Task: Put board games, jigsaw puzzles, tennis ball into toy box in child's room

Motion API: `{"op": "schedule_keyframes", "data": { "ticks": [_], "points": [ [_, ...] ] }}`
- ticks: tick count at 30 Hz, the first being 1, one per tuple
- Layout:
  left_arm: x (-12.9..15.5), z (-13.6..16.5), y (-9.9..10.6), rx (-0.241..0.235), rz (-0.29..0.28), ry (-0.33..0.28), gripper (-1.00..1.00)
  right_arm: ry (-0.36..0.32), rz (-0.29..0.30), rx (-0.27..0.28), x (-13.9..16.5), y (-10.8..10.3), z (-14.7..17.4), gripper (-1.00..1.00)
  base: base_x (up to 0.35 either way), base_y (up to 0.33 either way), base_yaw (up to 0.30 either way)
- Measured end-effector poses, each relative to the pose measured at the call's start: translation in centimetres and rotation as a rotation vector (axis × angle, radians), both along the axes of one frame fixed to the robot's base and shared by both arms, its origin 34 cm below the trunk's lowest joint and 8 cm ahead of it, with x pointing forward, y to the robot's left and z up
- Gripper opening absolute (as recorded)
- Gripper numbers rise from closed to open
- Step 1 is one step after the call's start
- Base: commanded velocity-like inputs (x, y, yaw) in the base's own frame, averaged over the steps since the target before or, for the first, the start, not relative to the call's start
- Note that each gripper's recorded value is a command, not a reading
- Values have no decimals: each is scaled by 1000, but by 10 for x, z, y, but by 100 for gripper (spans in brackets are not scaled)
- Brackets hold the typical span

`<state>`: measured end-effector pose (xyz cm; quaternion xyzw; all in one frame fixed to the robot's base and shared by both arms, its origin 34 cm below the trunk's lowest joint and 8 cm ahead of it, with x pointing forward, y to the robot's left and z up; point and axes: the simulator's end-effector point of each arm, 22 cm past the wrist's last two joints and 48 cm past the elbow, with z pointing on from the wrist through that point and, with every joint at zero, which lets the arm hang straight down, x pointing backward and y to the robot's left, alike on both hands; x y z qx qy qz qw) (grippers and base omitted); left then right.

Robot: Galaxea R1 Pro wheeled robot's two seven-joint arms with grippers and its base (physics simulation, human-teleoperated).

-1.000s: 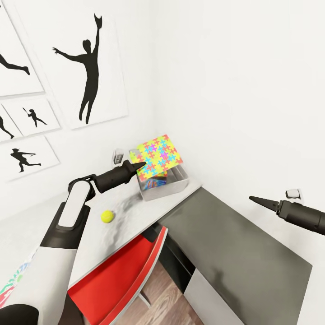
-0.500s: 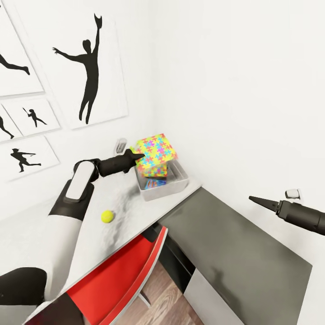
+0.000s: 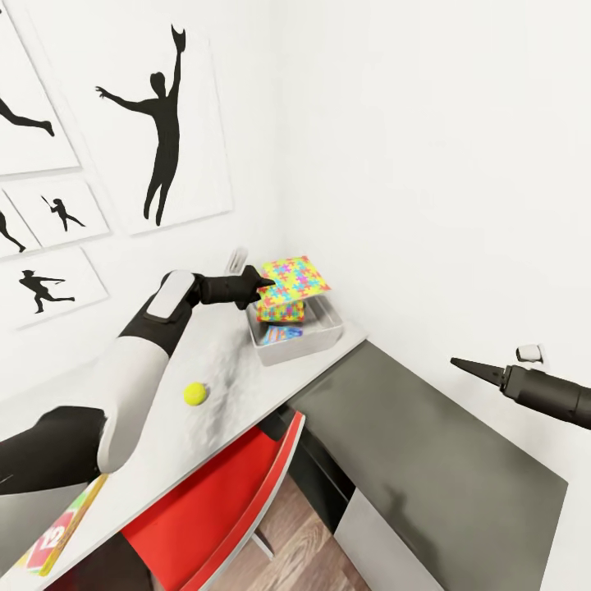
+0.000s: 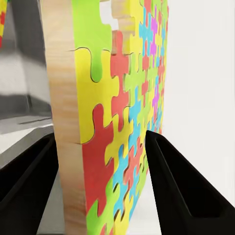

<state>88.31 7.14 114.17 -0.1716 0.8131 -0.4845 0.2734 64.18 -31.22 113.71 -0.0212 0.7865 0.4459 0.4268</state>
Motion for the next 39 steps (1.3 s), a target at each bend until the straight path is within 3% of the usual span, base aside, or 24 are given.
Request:
{"op": "schedule_keyframes", "data": {
  "ticks": [10,21,25,34,39],
  "points": [
    [2,-26,11,40,32,56,-100,1,0,0,0,0,0,100,0,0,-40],
    [9,-41,37,99,86,81,-100,1,1,0,0,0,0,100,0,0,-221],
    [12,-47,61,140,118,96,-100,1,1,-1,0,0,0,100,0,0,-220],
    [22,-39,98,173,165,92,-100,2,1,0,0,0,-1,100,0,0,-228],
    [32,-25,134,195,209,89,-100,3,2,0,-1,1,-1,100,0,0,-137]
  ]
}}
